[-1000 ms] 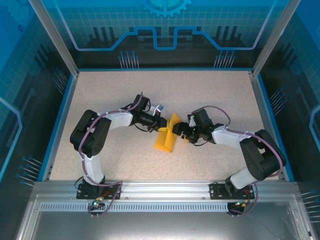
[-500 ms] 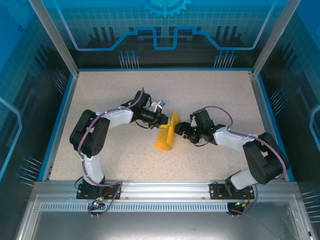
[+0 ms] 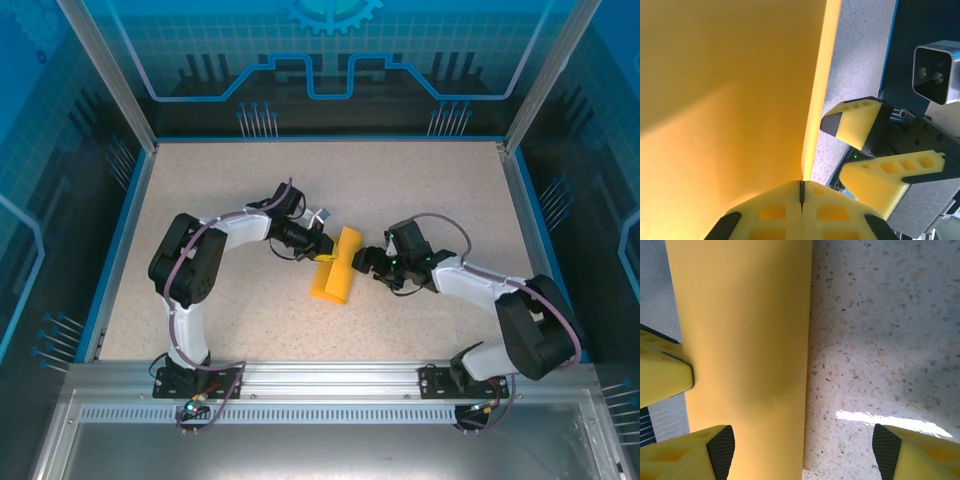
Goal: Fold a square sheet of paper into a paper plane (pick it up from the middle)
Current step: Fold the square sheet of paper in half at the center of the table.
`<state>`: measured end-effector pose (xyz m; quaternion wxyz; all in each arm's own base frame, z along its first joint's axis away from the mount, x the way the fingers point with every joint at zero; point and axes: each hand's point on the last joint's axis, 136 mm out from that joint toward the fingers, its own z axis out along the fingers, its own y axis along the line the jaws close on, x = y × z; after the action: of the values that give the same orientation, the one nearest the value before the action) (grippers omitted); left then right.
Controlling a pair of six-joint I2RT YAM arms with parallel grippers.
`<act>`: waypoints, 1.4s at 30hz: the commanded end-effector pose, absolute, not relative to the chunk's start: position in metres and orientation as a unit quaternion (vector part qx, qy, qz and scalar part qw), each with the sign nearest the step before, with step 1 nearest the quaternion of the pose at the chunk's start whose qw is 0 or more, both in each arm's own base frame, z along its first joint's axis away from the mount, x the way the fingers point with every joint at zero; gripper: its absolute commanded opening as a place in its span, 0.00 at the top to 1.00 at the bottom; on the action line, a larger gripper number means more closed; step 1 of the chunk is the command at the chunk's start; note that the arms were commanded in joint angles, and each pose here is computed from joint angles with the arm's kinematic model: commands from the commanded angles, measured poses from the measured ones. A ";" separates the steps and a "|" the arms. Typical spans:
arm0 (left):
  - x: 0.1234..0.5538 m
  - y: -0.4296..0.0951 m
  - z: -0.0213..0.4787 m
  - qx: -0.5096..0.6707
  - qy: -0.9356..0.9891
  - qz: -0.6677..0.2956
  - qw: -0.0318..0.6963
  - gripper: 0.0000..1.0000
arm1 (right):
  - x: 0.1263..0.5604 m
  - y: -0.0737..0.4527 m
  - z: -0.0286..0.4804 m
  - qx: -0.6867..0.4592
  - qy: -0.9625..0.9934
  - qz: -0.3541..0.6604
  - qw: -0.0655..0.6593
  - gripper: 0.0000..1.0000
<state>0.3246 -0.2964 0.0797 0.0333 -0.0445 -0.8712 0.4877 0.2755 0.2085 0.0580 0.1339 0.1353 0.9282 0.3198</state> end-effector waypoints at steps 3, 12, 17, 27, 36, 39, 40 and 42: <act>0.328 -0.292 0.080 -0.061 -0.881 0.468 0.024 0.98 | 0.287 0.225 0.058 0.111 0.934 0.318 0.121 0.30; 0.332 -0.284 0.071 -0.058 -0.897 0.439 0.014 0.96 | 0.288 0.238 0.046 0.101 0.939 0.313 0.099 0.34; 0.335 -0.281 0.068 -0.056 -0.902 0.429 0.011 0.94 | 0.286 0.242 0.040 0.098 0.941 0.310 0.090 0.36; 0.340 -0.266 0.082 -0.033 -0.916 0.398 -0.031 0.50 | 0.293 0.246 0.032 0.114 0.946 0.290 0.086 0.42; 0.343 -0.216 0.111 0.026 -0.943 0.297 -0.145 0.37 | 0.295 0.251 0.034 0.081 0.966 0.235 0.078 0.39; 0.340 -0.208 0.118 0.034 -0.942 0.293 -0.160 0.36 | 0.293 0.255 0.034 0.055 0.972 0.221 0.065 0.38; 0.339 -0.206 0.120 0.036 -0.941 0.293 -0.164 0.36 | 0.291 0.256 0.033 0.049 0.973 0.218 0.058 0.37; 0.338 -0.202 0.123 0.040 -0.941 0.291 -0.171 0.36 | 0.289 0.255 0.032 0.039 0.976 0.208 0.049 0.37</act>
<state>0.3384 -0.2178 0.1283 -0.1618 0.0140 -0.9350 0.3152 0.3034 0.2617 0.0413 0.0803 0.0640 0.9641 0.2448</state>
